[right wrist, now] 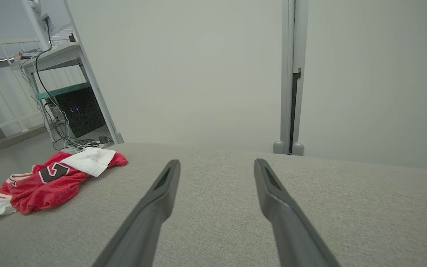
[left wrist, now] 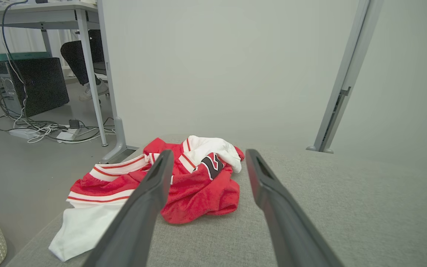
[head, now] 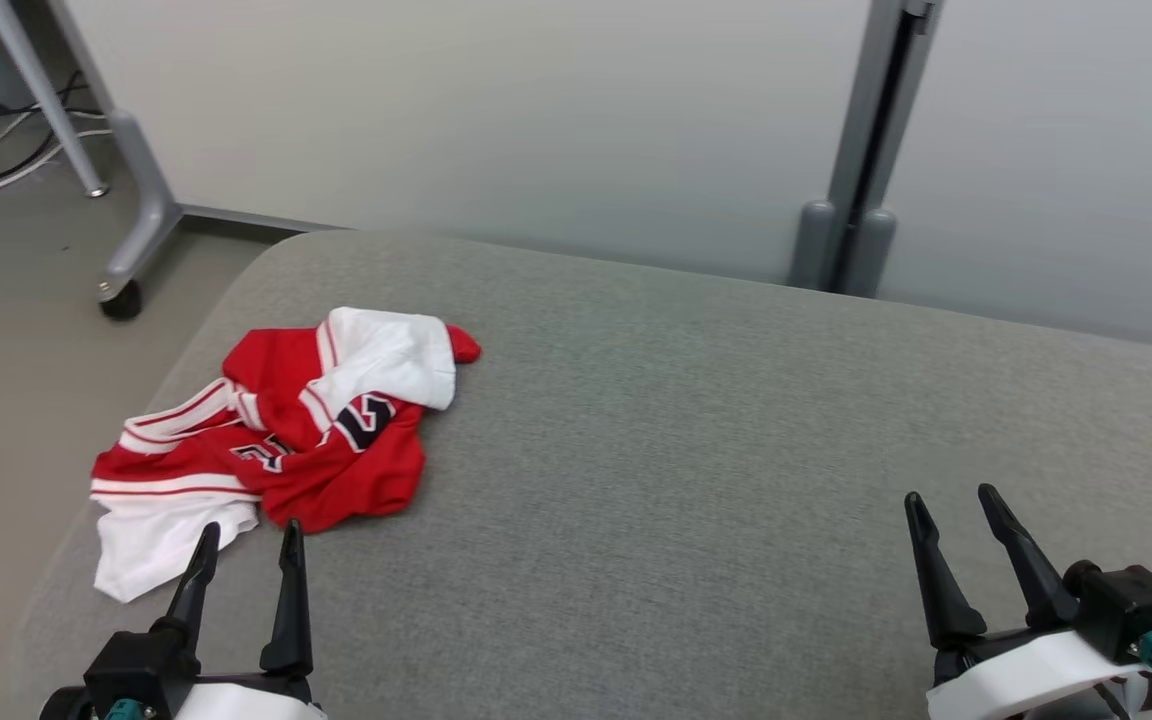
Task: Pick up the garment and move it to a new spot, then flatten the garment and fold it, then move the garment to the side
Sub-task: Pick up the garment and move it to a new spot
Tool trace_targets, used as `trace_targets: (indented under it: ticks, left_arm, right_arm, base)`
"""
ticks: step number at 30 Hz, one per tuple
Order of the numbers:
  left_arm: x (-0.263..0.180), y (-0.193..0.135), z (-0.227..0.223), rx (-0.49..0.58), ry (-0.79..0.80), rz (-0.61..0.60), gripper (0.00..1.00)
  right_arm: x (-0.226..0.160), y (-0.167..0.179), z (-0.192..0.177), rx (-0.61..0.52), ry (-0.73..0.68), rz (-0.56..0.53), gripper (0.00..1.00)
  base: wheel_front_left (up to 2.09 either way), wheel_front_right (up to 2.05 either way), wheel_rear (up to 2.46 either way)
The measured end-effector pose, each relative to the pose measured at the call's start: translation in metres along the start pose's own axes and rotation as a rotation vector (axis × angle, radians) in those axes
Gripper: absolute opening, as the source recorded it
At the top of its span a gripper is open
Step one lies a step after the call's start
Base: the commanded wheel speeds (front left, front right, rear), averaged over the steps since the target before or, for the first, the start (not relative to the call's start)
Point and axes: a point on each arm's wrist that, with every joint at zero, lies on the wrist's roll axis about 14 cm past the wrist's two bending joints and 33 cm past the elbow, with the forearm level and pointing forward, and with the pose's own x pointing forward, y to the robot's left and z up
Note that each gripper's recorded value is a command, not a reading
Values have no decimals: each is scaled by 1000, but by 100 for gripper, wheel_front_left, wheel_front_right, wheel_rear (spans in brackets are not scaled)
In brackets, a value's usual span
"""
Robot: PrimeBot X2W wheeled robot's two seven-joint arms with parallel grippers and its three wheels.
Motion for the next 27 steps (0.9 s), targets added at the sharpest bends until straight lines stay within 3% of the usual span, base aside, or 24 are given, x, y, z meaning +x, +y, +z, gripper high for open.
trace_targets:
  ticks: [9,16,21,27]
  left_arm:
    - [-36,58,10,15,-25,191,100]
    - [-44,72,11,24,-18,235,100]
    - [-11,69,32,-16,-27,197,100]
    - [49,82,47,-28,79,155,100]
  right_arm:
    - [34,63,-14,34,34,195,100]
    - [44,78,-20,47,48,243,100]
    - [50,70,-16,40,32,239,100]
    - [61,50,-13,29,12,224,100]
  base:
    - [0,0,0]
    - [0,0,0]
    - [0,0,0]
    - [0,0,0]
